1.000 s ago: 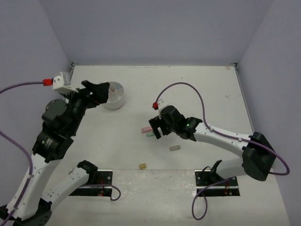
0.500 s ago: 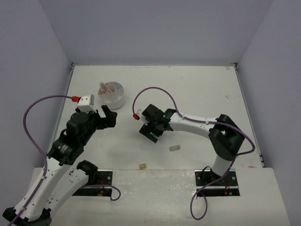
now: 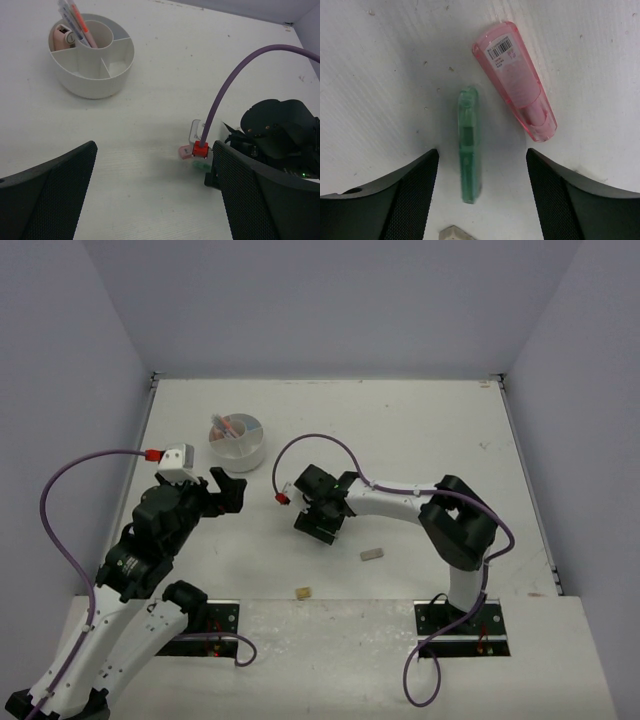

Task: Sort the stationery into containers
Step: Pick up the stationery from the center of the board.

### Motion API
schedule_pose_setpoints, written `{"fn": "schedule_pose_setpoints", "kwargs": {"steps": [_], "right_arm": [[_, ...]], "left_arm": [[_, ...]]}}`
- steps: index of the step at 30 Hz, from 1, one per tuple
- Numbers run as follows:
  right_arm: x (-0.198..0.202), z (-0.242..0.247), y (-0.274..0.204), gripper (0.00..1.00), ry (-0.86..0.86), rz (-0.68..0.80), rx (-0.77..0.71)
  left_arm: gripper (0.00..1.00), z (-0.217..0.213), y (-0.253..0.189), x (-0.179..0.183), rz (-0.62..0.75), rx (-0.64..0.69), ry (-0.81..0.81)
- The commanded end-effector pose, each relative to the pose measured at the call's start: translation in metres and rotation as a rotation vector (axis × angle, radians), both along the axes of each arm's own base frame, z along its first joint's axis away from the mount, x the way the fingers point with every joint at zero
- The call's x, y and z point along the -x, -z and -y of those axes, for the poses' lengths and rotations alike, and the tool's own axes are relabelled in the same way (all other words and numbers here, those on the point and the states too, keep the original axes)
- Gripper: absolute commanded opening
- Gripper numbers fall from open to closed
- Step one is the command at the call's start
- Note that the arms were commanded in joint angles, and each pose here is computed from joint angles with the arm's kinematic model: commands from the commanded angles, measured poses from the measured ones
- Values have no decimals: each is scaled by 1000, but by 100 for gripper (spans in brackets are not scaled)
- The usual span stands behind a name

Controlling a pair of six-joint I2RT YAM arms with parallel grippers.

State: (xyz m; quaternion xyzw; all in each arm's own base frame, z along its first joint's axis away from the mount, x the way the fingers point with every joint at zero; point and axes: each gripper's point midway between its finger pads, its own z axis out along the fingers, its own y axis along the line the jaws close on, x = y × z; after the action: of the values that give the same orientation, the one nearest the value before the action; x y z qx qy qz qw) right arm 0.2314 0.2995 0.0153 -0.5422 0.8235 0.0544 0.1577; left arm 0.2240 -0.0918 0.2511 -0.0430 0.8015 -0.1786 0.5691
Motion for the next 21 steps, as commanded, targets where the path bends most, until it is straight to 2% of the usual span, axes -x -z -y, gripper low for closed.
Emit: {"fn": "schedule_pose_setpoints", "kwargs": {"steps": [1, 4, 7, 10, 16, 21], "right_arm": [[-1, -10, -5, 63, -33, -7, -26], [6, -11, -3, 40, -23, -41, -46], [17, -8, 1, 28, 2, -70, -59], [25, -5, 0, 22, 30, -82, -70], [29, -3, -6, 1, 67, -71, -102], [23, 2, -9, 0, 122, -25, -107]], "left_arm": [[100, 4, -5, -3, 28, -13, 26], [100, 3, -6, -2, 32, -11, 23], [100, 2, -6, -2, 35, -9, 22], [100, 3, -6, -3, 32, -10, 24], [100, 4, -6, -4, 30, -11, 25], [100, 7, -7, -4, 28, -1, 35]]}}
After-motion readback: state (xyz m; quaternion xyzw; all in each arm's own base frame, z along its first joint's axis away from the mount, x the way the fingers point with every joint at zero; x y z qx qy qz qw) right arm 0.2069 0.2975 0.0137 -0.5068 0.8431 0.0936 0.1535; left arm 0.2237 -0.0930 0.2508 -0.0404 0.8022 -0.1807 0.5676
